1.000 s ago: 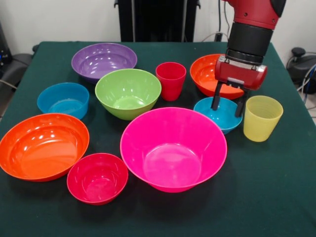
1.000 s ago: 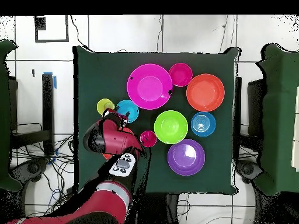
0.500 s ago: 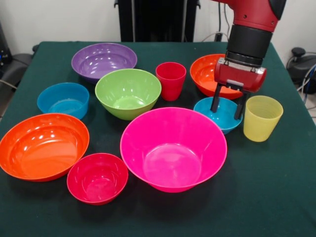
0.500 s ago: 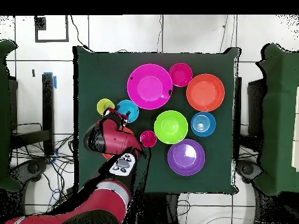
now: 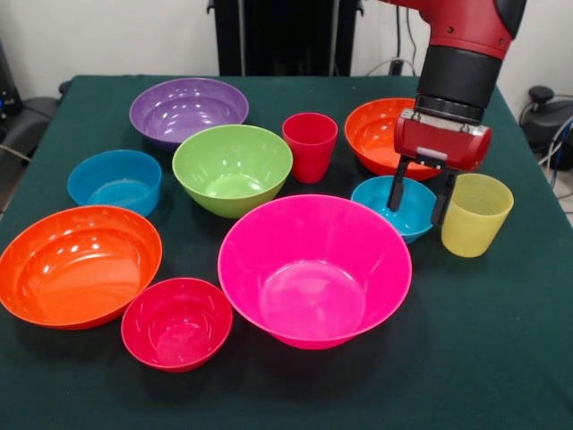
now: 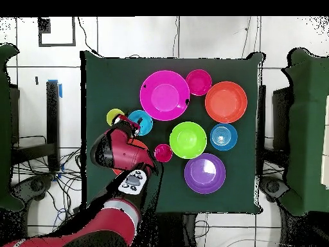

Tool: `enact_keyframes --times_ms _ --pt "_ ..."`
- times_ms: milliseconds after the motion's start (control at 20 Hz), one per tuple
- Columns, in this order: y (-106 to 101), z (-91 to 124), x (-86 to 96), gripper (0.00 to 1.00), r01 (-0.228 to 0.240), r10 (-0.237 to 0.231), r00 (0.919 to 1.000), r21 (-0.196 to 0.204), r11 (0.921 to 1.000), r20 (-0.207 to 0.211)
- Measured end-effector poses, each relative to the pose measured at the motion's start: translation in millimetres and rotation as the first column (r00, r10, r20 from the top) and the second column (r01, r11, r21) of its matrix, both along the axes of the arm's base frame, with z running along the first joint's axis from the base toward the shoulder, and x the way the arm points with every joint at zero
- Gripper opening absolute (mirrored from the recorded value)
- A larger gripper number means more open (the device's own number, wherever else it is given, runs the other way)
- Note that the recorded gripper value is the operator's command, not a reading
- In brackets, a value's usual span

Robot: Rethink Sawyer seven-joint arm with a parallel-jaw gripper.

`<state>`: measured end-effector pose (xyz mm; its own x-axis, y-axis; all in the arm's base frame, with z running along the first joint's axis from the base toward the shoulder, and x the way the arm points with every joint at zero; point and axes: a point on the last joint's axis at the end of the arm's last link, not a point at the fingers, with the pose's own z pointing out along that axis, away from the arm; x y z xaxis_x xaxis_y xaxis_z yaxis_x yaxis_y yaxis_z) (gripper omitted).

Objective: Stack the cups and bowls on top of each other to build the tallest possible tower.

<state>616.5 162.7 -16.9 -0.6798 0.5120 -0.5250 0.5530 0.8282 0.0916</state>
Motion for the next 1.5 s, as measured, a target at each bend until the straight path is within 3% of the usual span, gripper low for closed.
enact_keyframes --times_ms 400,1000,1500 --pt "0 2 4.4 1.0 0.035 -0.036 0.9985 0.012 0.9993 0.041" --pt "8 -16 -5.5 1.0 0.053 -0.053 0.9984 0.011 0.9985 0.018" --pt "11 -16 -5.1 1.0 0.066 -0.066 0.9976 0.014 0.9977 0.02"
